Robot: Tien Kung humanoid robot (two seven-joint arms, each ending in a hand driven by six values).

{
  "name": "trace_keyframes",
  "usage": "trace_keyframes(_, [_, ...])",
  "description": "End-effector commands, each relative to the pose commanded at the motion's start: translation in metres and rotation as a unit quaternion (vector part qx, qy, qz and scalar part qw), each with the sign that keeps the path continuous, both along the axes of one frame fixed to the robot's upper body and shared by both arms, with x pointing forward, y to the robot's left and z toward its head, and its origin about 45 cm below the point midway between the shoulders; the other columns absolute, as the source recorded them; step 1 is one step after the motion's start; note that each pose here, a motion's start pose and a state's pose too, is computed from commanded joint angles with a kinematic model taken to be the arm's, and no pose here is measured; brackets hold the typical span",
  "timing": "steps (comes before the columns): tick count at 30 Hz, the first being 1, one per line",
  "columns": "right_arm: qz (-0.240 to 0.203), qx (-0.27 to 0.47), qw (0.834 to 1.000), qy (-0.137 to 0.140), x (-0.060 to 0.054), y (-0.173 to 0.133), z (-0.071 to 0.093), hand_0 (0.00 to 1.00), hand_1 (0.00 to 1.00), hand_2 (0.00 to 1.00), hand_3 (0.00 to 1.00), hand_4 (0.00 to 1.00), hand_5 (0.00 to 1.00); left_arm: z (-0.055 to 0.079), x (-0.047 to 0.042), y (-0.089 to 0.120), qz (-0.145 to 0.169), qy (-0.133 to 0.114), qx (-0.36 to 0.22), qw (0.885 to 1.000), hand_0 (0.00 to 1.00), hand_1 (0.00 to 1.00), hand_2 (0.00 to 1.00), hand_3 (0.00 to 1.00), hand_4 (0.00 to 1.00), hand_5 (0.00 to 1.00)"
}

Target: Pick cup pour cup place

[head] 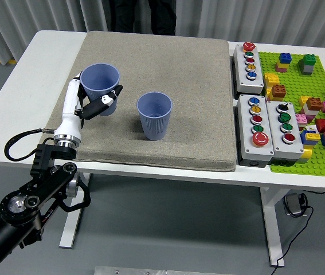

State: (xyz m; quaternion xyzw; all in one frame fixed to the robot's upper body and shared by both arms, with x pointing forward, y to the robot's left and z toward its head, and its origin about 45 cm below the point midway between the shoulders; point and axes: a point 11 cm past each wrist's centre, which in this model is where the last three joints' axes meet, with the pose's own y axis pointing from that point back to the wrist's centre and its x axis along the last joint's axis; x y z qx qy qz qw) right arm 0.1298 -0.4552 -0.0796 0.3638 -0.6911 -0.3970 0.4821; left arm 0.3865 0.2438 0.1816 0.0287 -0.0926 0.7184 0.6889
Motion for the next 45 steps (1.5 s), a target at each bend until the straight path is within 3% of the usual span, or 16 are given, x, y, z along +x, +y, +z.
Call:
trace_keyframes(8, [0.002, 0.001, 1.0, -0.002, 0.003, 0.0, 0.001, 0.702, 0.644, 0.6, 0.598, 0.002, 0.304, -0.011, -0.0042, 0.005, 0.02, 0.003, 0.001, 1.0, 0.576, 0.545, 0.547, 0.522, 0.791, 0.241])
trace_keyframes(19, [0.005, 0.001, 1.0, -0.006, 0.009, 0.001, 0.002, 0.702, 0.644, 0.6, 0.598, 0.002, 0.305, -0.025, -0.0146, 0.009, 0.073, -0.027, -0.008, 0.997, 0.584, 0.571, 0.548, 0.522, 0.789, 0.238])
trace_keyframes(29, [0.006, 0.001, 1.0, -0.005, 0.009, 0.001, 0.002, 0.703, 0.643, 0.6, 0.598, 0.002, 0.309, -0.041, -0.0216, 0.003, 0.067, -0.011, -0.007, 0.998, 0.591, 0.585, 0.551, 0.52, 0.789, 0.246])
trace_keyframes(43, [0.007, 0.0, 1.0, -0.007, 0.012, 0.001, 0.003, 0.702, 0.643, 0.6, 0.597, 0.002, 0.31, -0.047, -0.0216, -0.002, 0.055, -0.001, -0.011, 0.998, 0.597, 0.59, 0.554, 0.52, 0.793, 0.257])
trace_keyframes(44, [0.007, 0.0, 1.0, -0.007, 0.012, 0.001, 0.003, 0.702, 0.643, 0.601, 0.597, 0.002, 0.312, -0.048, -0.0213, -0.003, 0.052, 0.001, -0.01, 0.999, 0.62, 0.616, 0.62, 0.612, 0.826, 0.283])
trace_keyframes(45, [0.007, 0.0, 1.0, -0.007, 0.012, 0.001, 0.003, 0.702, 0.643, 0.601, 0.597, 0.002, 0.312, -0.048, -0.0214, -0.003, 0.051, 0.002, -0.01, 0.999, 0.62, 0.616, 0.62, 0.612, 0.826, 0.283])
